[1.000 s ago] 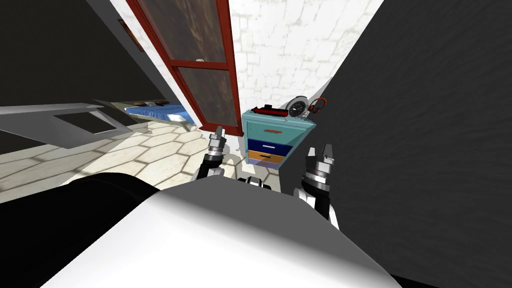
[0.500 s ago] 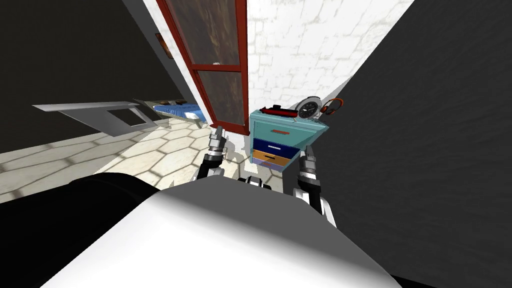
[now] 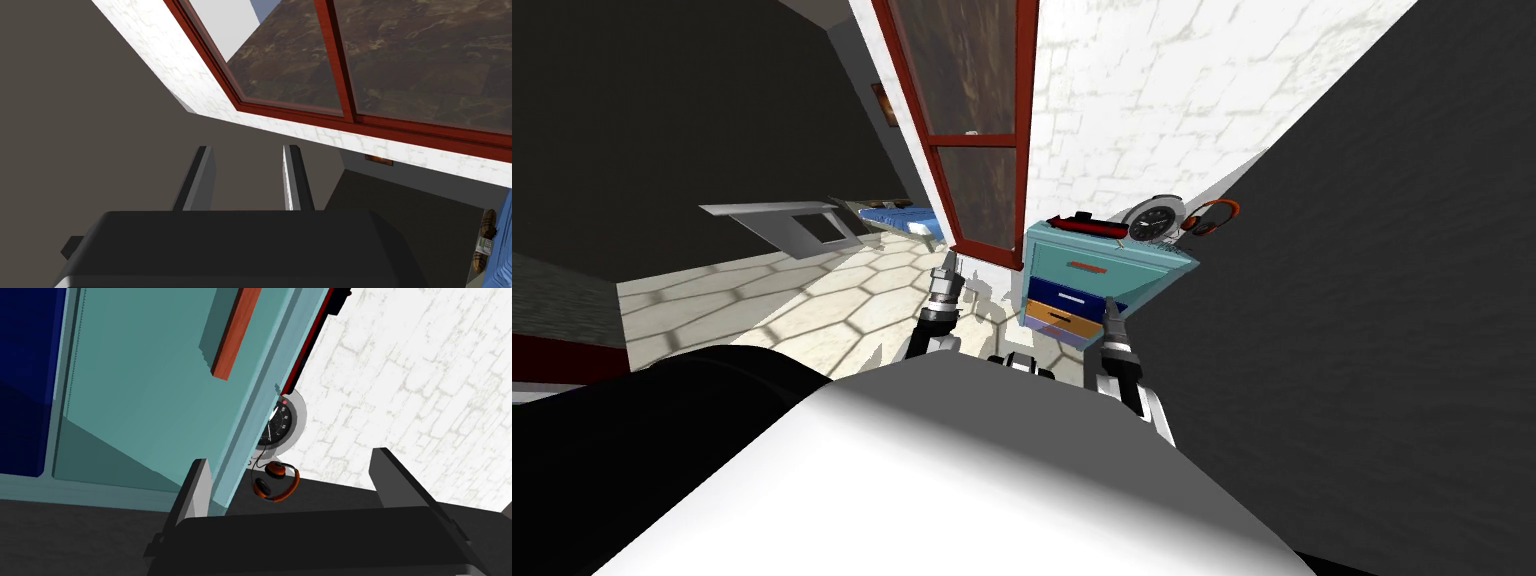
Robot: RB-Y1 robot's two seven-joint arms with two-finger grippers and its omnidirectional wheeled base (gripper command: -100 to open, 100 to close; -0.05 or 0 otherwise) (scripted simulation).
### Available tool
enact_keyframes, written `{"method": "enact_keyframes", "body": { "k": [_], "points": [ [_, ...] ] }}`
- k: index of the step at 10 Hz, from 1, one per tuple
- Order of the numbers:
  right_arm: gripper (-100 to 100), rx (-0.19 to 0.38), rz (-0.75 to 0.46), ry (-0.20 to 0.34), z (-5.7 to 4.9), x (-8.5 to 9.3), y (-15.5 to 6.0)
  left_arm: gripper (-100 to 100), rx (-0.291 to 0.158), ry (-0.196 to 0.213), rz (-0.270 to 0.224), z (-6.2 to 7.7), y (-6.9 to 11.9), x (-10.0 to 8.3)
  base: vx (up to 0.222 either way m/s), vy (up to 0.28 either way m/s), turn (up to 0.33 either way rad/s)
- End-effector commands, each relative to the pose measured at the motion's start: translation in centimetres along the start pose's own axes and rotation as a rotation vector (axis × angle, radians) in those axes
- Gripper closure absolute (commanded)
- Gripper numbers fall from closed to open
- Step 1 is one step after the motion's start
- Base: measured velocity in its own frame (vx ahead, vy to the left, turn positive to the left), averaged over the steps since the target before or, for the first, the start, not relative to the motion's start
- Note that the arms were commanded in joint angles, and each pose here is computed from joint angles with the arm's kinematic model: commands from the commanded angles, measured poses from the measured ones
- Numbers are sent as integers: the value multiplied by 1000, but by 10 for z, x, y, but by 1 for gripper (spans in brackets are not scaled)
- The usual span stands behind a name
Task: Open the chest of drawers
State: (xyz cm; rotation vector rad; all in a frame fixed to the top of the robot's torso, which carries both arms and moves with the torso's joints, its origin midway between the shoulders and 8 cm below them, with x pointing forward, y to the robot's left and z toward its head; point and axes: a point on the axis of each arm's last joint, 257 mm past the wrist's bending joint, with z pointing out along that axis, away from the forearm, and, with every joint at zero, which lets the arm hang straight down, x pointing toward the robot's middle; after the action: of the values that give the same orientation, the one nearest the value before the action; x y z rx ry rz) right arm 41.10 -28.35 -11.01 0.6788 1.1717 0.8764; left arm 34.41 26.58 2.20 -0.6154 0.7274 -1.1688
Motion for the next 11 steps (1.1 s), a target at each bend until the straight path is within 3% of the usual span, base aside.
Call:
{"method": "enact_keyframes", "body": {
  "k": [1, 2, 3, 4, 5, 6, 7, 8, 9, 10, 11],
  "points": [
    [-100, 77, -77, 33, -2, 10, -33, 0, 0, 0, 0, 0, 0, 0, -16, 4, 121],
    [-100, 140, -134, 55, -3, 17, -55, 0, 0, 0, 0, 0, 0, 0, -24, 12, 192],
    [-100, 147, -145, 60, -4, 18, -59, 0, 0, 0, 0, 0, 0, 0, -22, 7, 135],
    [-100, 204, -197, 79, -5, 22, -80, 0, 0, 0, 0, 0, 0, 0, -21, 13, 343],
    [-100, 219, -216, 87, -7, 25, -86, 0, 0, 0, 0, 0, 0, 0, -16, 6, 189],
    [-100, 268, -265, 104, -9, 27, -104, 0, 0, 0, 0, 0, 0, 0, -21, 10, 277],
    [-100, 292, -291, 114, -13, 29, -114, 0, 0, 0, 0, 0, 0, 0, -17, 5, 134],
    [-100, 351, -340, 136, -18, 33, -138, 0, 0, 0, 0, 0, 0, 0, -20, 12, 327],
    [-100, 367, -368, 140, -20, 32, -142, 0, 0, 0, 0, 0, 0, 0, -15, 9, 175],
    [-100, 419, -419, 166, -26, 36, -165, 0, 0, 0, 0, 0, 0, 0, -18, 17, 350],
    [-100, 442, -447, 166, -28, 33, -170, 0, 0, 0, 0, 0, 0, 0, -12, 8, 130]
  ]
}}
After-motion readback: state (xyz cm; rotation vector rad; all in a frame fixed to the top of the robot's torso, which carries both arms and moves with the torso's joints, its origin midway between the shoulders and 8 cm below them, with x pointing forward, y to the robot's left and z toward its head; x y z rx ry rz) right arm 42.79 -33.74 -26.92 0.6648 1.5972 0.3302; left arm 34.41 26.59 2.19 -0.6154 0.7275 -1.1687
